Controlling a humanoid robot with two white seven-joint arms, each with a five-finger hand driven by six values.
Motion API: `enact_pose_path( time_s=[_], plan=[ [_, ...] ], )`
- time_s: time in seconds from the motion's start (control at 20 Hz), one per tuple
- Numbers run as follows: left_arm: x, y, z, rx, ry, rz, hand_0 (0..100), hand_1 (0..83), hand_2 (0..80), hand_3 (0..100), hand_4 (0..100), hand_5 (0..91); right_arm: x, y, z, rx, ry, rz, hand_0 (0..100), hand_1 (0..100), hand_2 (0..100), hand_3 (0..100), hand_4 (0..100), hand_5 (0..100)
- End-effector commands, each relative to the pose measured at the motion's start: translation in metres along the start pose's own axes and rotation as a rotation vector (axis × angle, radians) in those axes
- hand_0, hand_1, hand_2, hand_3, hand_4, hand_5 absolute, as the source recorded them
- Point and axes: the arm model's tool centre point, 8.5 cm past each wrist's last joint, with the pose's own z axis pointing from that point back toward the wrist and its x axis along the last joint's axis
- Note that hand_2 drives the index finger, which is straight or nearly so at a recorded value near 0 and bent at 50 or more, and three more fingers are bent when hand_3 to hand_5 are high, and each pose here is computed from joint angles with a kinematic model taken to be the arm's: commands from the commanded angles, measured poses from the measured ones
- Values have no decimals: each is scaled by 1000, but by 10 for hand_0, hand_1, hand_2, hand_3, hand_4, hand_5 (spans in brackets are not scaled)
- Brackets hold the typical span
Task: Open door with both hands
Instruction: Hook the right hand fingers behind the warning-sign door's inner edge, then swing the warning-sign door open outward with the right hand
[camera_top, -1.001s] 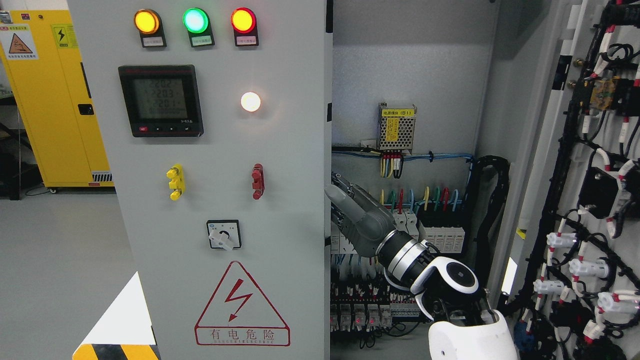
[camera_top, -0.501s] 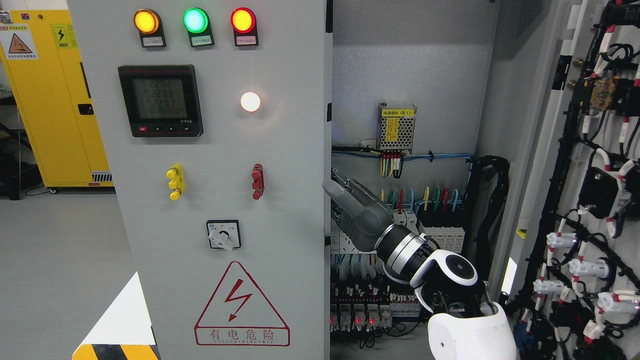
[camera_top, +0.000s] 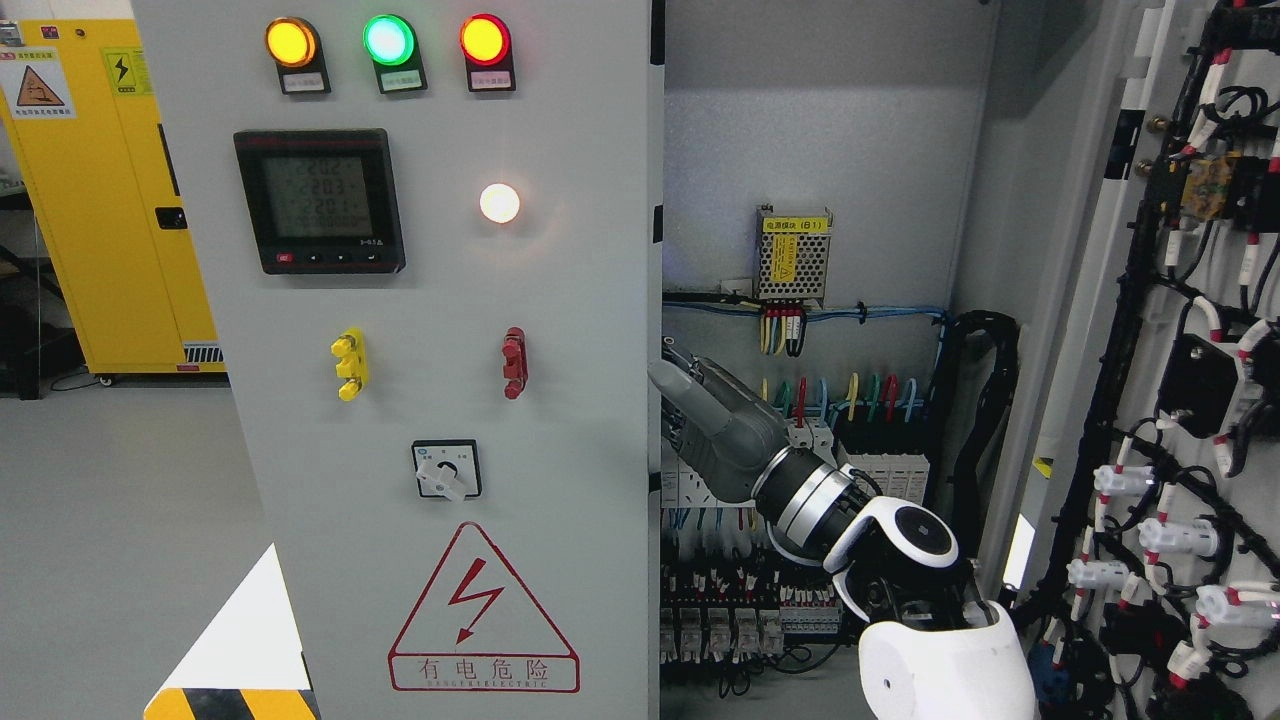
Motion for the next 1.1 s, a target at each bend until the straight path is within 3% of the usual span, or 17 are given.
enact_pose_path(
  time_s=[0.0, 0.5, 0.85, 1.05],
  plan=[
    [4, 15, 3, 23, -10, -6, 120, 556, 0, 0, 0, 0, -2, -1, 0, 8, 7, -10, 0, 500, 40, 0, 0, 0],
    [2, 17, 4, 26, 2, -4, 120, 556, 0, 0, 0, 0, 6, 9, 3, 78, -62, -69, 0, 500, 40, 0, 0, 0],
    [3, 16, 4, 25, 0, -4, 120, 556, 0, 0, 0, 0, 8, 10, 4, 86, -68, -66, 0, 500, 40, 0, 0, 0],
    [3, 16, 4, 25, 0, -4, 120, 556, 0, 0, 0, 0, 15, 19, 11, 130, -140, -122, 0, 500, 40, 0, 0, 0]
  ],
)
